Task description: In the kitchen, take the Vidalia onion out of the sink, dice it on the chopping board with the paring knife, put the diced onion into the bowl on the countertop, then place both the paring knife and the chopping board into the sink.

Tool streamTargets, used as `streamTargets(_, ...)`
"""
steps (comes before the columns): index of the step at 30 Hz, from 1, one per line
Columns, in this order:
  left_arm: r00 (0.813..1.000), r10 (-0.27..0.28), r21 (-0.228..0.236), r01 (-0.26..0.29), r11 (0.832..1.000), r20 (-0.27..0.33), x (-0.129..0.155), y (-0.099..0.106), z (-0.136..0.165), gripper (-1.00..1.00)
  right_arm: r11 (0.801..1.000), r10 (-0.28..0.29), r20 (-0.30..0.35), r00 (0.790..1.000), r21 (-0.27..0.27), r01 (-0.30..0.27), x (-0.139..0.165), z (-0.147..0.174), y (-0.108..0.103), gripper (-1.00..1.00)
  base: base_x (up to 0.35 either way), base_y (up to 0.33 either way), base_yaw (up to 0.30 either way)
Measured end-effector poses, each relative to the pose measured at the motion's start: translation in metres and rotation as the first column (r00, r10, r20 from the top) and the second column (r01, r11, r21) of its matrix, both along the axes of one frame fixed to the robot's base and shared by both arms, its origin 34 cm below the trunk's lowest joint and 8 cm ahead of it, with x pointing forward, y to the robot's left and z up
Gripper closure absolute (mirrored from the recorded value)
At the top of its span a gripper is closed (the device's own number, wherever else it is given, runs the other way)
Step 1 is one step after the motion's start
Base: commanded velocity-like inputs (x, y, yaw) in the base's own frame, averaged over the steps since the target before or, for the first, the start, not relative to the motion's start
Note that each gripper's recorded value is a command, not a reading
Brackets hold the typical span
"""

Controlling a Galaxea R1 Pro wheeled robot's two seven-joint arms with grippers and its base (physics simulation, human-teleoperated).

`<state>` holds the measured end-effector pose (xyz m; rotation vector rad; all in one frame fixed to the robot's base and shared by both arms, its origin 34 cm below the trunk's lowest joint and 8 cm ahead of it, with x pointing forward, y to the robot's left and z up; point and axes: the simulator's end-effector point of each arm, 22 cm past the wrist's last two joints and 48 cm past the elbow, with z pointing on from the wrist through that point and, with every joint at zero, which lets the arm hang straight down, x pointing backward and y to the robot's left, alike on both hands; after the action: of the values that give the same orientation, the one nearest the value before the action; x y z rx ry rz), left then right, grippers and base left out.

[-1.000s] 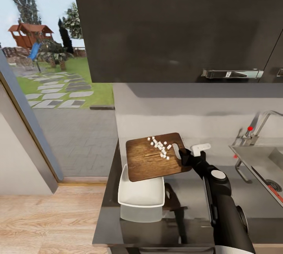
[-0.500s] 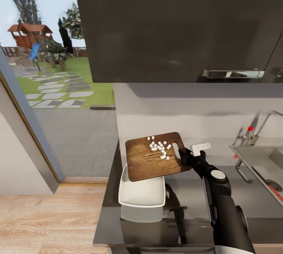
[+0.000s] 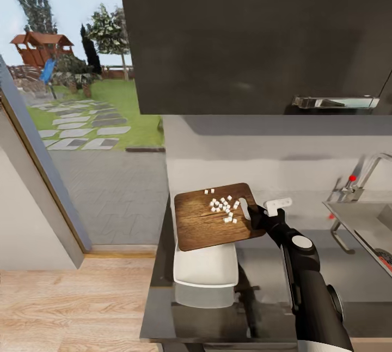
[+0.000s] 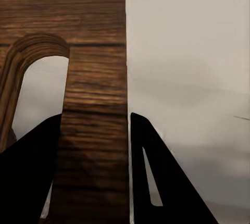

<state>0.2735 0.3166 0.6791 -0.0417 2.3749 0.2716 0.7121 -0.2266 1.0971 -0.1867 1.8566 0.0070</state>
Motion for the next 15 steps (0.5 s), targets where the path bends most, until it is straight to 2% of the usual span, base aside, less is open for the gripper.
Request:
streamTargets(3, 1.0, 0.0, 0.0, 0.0, 1.0, 0.0, 0.0, 0.0001, 0.0, -1.0, 1.0, 0.002, 0.003, 1.0, 0.0, -0.002, 0.0002, 0.0006, 0.0005, 1.0, 0.0, 0.197, 0.0)
streamTargets(10, 1.0, 0.0, -0.001, 0.0, 1.0, 0.0, 0.0, -0.001, -0.0001, -1.0, 1.0, 0.005, 0.019, 1.0, -0.003, -0.005, 0.0011, 0.0038, 0.0012, 1.0, 0.0, 0.026, 0.0)
streamTargets(15, 1.0, 0.0, -0.001, 0.0, 1.0, 0.0, 0.0, -0.001, -0.0001, -1.0, 1.0, 0.005, 0.019, 1.0, -0.003, -0.005, 0.0011, 0.0039, 0.0013, 1.0, 0.0, 0.118, 0.0)
